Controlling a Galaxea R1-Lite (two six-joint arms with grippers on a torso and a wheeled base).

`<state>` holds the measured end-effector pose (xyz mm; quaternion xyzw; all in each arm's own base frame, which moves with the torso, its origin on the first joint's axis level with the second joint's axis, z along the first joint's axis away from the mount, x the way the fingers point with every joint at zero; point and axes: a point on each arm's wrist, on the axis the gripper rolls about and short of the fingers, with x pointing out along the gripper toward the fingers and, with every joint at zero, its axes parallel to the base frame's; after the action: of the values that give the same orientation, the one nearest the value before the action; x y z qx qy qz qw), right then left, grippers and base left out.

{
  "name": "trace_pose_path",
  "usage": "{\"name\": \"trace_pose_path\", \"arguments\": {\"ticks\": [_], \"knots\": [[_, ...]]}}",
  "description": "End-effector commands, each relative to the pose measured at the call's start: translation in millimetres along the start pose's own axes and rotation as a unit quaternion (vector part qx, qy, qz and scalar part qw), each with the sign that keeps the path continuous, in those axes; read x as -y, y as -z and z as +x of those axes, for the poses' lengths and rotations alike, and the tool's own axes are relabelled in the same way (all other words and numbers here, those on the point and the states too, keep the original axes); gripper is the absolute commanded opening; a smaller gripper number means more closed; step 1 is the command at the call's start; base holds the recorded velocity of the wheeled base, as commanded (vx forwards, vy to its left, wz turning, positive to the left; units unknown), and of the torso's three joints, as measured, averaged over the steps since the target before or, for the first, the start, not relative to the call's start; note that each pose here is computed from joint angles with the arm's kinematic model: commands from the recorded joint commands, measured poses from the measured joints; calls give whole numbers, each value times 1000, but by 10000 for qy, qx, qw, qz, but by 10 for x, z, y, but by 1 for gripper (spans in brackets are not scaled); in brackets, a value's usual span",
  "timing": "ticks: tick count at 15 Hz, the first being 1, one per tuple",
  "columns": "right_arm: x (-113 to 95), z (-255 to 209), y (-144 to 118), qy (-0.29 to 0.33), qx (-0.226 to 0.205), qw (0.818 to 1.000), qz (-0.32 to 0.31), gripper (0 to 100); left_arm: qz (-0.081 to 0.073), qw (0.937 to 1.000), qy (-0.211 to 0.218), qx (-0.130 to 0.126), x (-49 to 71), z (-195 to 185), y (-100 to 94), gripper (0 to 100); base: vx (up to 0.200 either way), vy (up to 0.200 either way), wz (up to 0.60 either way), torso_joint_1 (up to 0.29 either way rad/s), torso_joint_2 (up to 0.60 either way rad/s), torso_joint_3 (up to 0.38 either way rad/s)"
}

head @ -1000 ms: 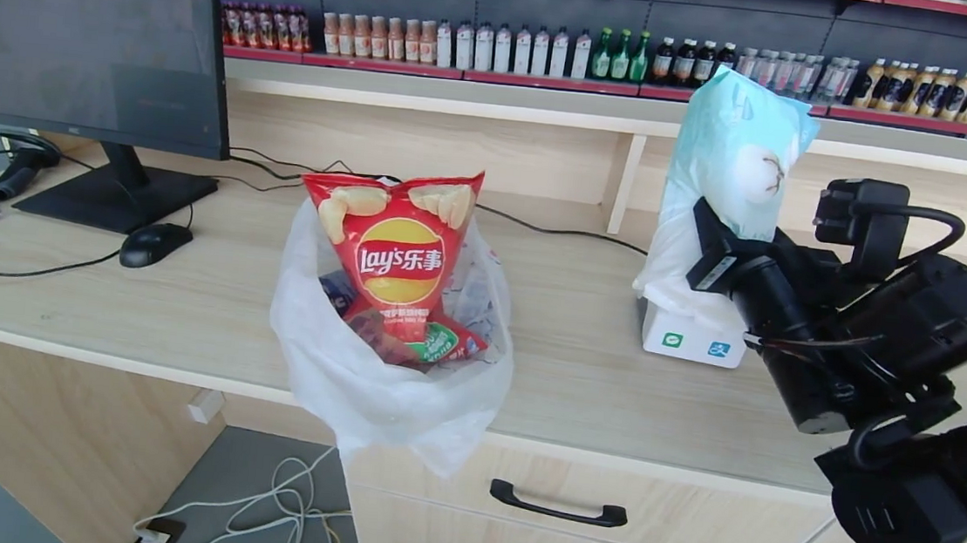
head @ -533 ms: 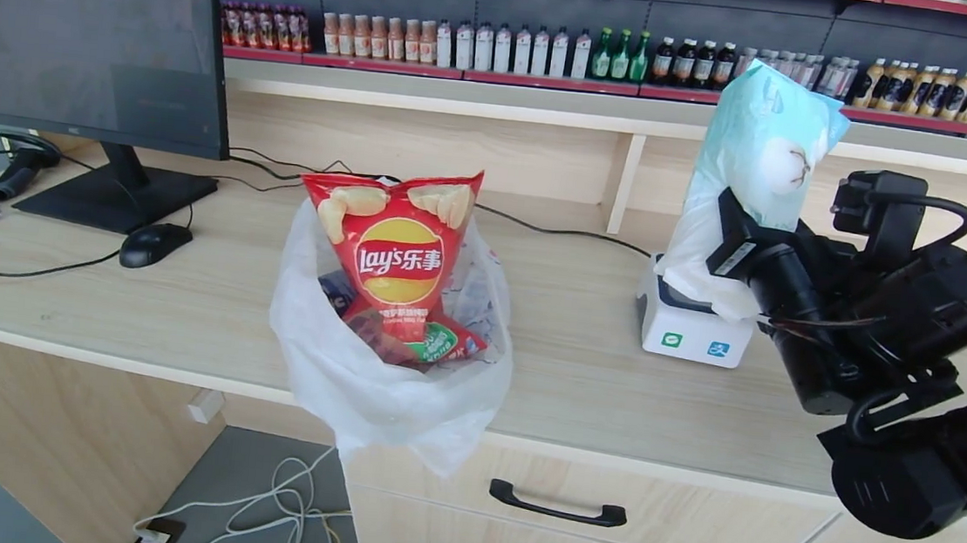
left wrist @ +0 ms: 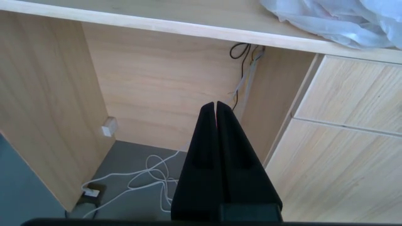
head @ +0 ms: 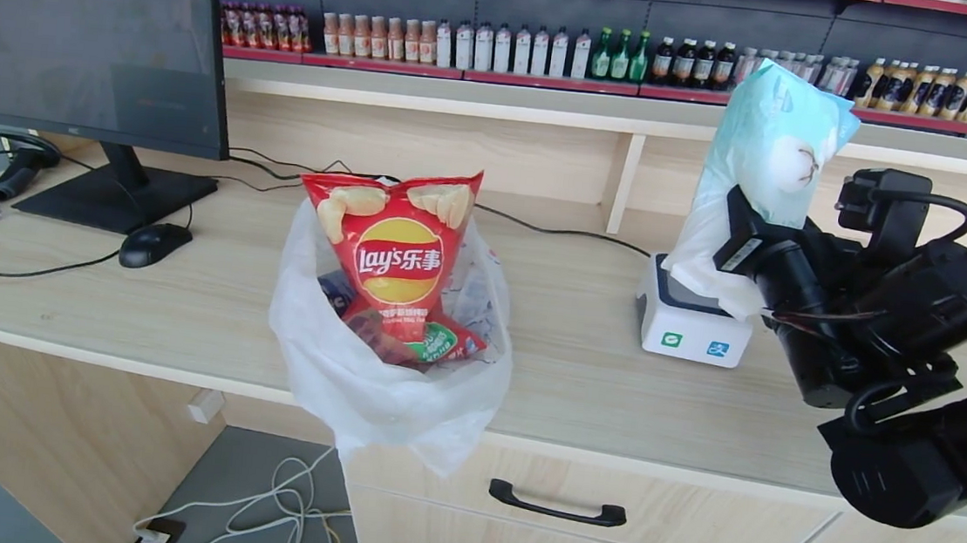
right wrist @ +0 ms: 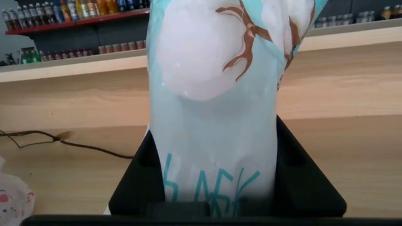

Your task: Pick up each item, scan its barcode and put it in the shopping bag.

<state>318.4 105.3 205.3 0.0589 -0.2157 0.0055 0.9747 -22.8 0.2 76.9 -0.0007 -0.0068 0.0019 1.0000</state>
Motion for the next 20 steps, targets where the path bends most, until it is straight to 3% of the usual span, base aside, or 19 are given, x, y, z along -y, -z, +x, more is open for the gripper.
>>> {"name": "trace_pose_path", "arguments": {"ticks": [1, 12, 18, 20], "knots": [[-16, 18, -8, -13, 43, 10000, 18, 0, -1, 10000, -4, 1, 0, 0, 0, 0, 0, 0, 0, 0, 0, 0], [-60, -107, -106, -138, 21, 9999, 78, 0, -9, 10000, -4, 1, 0, 0, 0, 0, 0, 0, 0, 0, 0, 0], [-368, -312, -332, -676, 154, 9968, 397, 0, -9, 10000, -4, 1, 0, 0, 0, 0, -167, 0, 0, 7, 5, 4], [-378, -287, -356, -680, 217, 9965, 431, 0, -9, 10000, -4, 1, 0, 0, 0, 0, 0, 0, 0, 0, 0, 0]]}}
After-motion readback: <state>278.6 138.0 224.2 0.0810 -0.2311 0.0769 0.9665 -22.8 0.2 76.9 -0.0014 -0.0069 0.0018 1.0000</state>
